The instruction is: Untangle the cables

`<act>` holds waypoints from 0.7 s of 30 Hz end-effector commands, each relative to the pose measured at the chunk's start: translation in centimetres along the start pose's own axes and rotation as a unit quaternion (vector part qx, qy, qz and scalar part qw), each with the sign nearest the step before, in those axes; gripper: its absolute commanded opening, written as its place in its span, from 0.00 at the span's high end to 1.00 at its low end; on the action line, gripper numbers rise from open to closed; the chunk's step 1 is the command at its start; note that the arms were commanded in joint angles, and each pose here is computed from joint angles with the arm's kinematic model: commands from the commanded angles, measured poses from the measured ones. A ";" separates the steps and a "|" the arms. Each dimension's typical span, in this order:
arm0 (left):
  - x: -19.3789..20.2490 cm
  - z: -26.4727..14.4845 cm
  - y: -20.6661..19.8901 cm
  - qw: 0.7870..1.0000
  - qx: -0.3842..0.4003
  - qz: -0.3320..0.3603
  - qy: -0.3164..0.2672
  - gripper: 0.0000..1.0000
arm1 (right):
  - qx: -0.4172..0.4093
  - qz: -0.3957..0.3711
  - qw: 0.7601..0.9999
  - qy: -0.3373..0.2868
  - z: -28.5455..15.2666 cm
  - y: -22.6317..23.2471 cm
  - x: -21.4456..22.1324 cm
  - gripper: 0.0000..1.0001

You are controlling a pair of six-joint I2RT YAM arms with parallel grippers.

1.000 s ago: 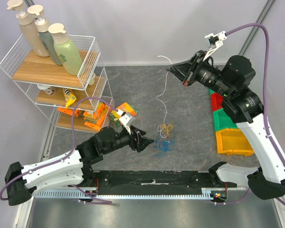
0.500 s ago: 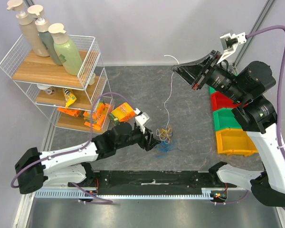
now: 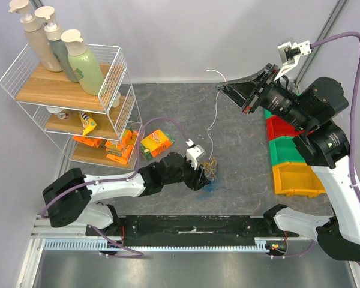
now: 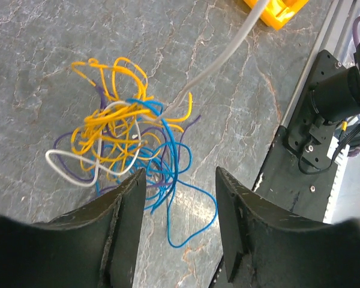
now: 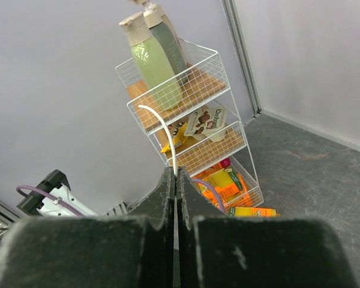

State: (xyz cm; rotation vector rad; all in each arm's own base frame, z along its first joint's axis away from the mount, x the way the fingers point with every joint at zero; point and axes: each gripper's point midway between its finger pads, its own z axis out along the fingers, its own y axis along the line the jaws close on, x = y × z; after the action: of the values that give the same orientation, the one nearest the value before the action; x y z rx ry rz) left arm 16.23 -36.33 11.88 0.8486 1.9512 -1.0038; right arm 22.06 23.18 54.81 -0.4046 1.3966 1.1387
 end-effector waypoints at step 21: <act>-15.0 -13.1 -8.3 0.987 0.082 0.022 -0.139 0.98 | 0.203 0.018 0.951 0.234 -4.2 -15.1 23.1 0.52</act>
State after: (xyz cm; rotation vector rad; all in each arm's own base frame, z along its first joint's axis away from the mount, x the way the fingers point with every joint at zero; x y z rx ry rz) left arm 11.62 -33.42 28.45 0.8588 1.6196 -1.2672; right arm 28.67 19.27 36.45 -0.2640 1.8043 0.6501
